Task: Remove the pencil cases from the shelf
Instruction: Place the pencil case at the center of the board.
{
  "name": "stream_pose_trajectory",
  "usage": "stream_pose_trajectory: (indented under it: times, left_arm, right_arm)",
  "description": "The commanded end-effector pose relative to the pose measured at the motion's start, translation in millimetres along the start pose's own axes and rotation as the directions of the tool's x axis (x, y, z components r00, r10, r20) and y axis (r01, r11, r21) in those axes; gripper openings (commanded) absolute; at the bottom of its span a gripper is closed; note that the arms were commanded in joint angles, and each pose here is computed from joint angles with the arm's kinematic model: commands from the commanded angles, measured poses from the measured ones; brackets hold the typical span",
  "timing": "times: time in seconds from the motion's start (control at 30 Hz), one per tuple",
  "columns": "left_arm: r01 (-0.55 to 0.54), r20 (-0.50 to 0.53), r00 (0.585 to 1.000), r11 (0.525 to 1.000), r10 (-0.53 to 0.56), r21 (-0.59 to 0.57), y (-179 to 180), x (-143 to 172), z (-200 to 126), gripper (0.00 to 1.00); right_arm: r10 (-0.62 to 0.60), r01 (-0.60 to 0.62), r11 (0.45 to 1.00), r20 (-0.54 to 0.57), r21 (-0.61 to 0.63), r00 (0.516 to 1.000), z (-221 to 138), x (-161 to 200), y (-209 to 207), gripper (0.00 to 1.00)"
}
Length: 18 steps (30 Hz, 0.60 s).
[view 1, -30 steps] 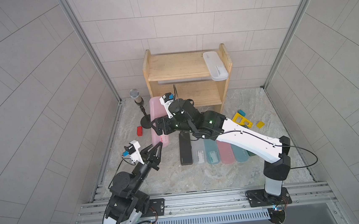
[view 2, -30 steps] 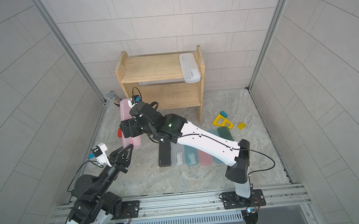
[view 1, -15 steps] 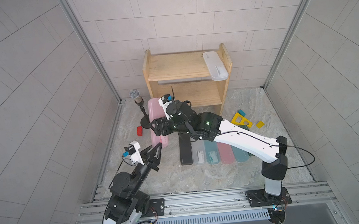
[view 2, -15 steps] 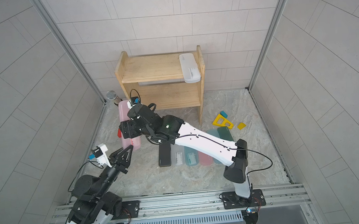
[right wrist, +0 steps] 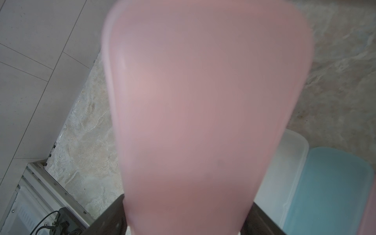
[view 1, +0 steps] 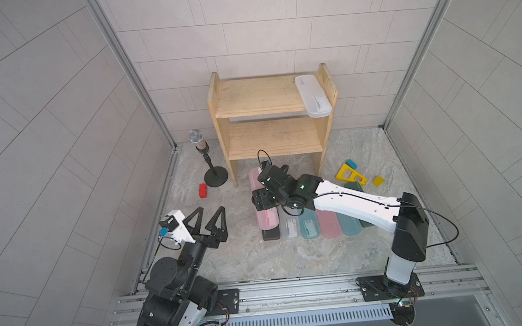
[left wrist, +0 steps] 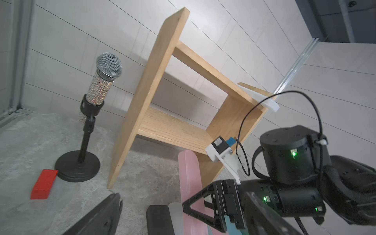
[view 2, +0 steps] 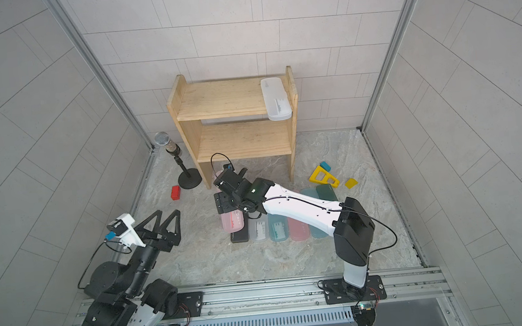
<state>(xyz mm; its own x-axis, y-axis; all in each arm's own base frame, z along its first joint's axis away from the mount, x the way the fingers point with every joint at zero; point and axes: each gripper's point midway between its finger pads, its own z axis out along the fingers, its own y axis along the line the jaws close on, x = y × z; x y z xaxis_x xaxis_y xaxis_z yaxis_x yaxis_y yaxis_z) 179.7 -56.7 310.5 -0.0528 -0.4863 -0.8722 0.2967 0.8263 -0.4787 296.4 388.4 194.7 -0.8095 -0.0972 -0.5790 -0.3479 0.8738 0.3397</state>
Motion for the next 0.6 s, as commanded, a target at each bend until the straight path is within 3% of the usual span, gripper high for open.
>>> stream_pose_trajectory:
  times: [0.0, 0.2, 0.57]
  left_arm:
    - [-0.062, 0.017, 0.998, 0.993, 0.064, -0.1, 14, -12, -7, 1.0]
    - [-0.096, -0.024, 0.995, 0.983, 0.093, -0.16, 22, -12, -9, 1.0]
    - [-0.095, -0.049, 0.995, 0.98, 0.087, -0.173, 27, -5, -12, 1.0]
  right_arm:
    - [0.064, -0.064, 0.991, -0.007, -0.119, 0.998, 5, 2, 27, 0.57]
    - [0.116, -0.125, 0.979, -0.065, -0.158, 0.991, 39, 10, 47, 0.59]
    - [0.172, -0.178, 0.982, -0.1, -0.057, 0.98, 91, 23, 35, 0.62]
